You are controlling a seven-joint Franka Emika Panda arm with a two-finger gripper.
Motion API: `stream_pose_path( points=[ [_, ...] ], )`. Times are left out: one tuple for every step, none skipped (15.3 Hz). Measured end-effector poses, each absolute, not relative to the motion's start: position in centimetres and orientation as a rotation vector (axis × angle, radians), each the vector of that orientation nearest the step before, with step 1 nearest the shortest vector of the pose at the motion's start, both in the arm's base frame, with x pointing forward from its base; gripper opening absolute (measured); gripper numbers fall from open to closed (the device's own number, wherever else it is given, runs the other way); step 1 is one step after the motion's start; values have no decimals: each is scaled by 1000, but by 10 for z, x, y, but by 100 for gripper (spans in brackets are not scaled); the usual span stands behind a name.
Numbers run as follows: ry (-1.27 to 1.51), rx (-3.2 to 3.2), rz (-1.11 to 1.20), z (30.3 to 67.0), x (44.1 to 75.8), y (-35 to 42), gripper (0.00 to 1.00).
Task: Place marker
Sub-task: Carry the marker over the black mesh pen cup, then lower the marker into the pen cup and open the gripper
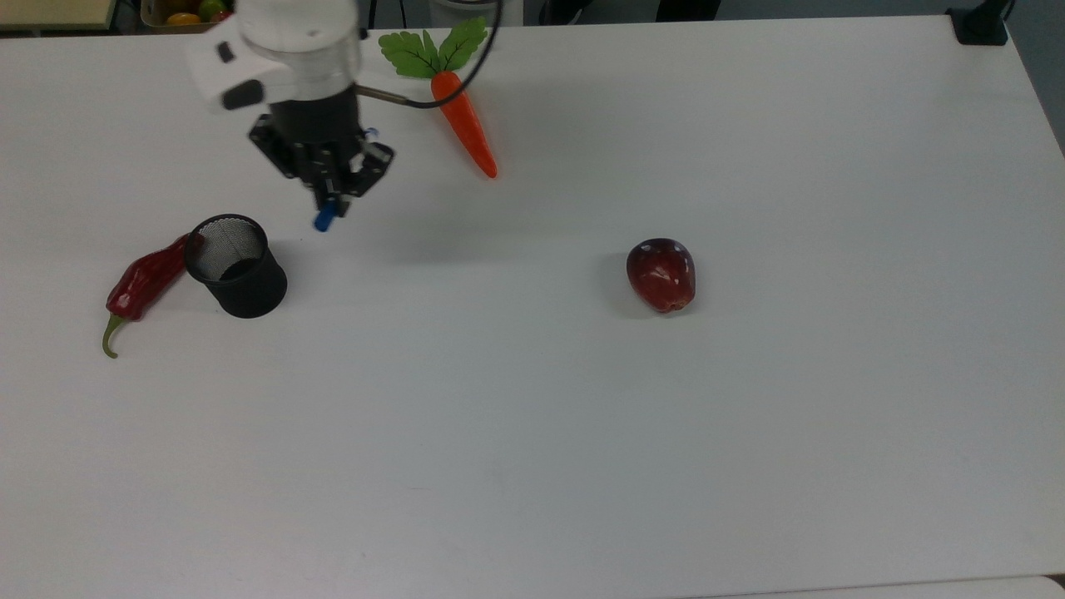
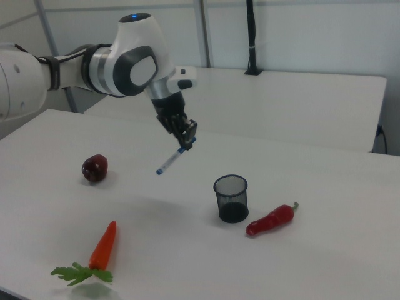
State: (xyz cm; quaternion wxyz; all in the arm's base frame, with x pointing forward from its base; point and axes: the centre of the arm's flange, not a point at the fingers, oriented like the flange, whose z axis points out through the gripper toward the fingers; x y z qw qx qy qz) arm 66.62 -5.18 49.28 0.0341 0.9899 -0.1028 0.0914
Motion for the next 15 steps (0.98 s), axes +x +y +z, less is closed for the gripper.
stream_pose_path(
  points=[
    [-335, 3033, 351, 496, 669, -64, 17],
    [-345, 3014, 430, 500, 672, -75, 17],
    [-346, 2992, 498, 501, 675, -84, 17],
    [-344, 2969, 563, 501, 677, -91, 17],
    [-343, 2949, 621, 500, 678, -97, 17],
    [-344, 2933, 672, 498, 679, -103, 17],
    [-347, 2919, 716, 496, 680, -109, 17],
    [-352, 2905, 751, 494, 681, -115, 17],
    [-359, 2892, 783, 491, 680, -123, 17],
    [-368, 2879, 817, 486, 680, -130, 17],
    [-377, 2866, 853, 481, 680, -138, 17],
    [-384, 2855, 885, 474, 680, -144, 17],
    [-389, 2847, 909, 465, 681, -150, 17],
    [-395, 2841, 925, 458, 682, -154, 17],
    [-399, 2839, 929, 450, 683, -158, 17]
  ],
)
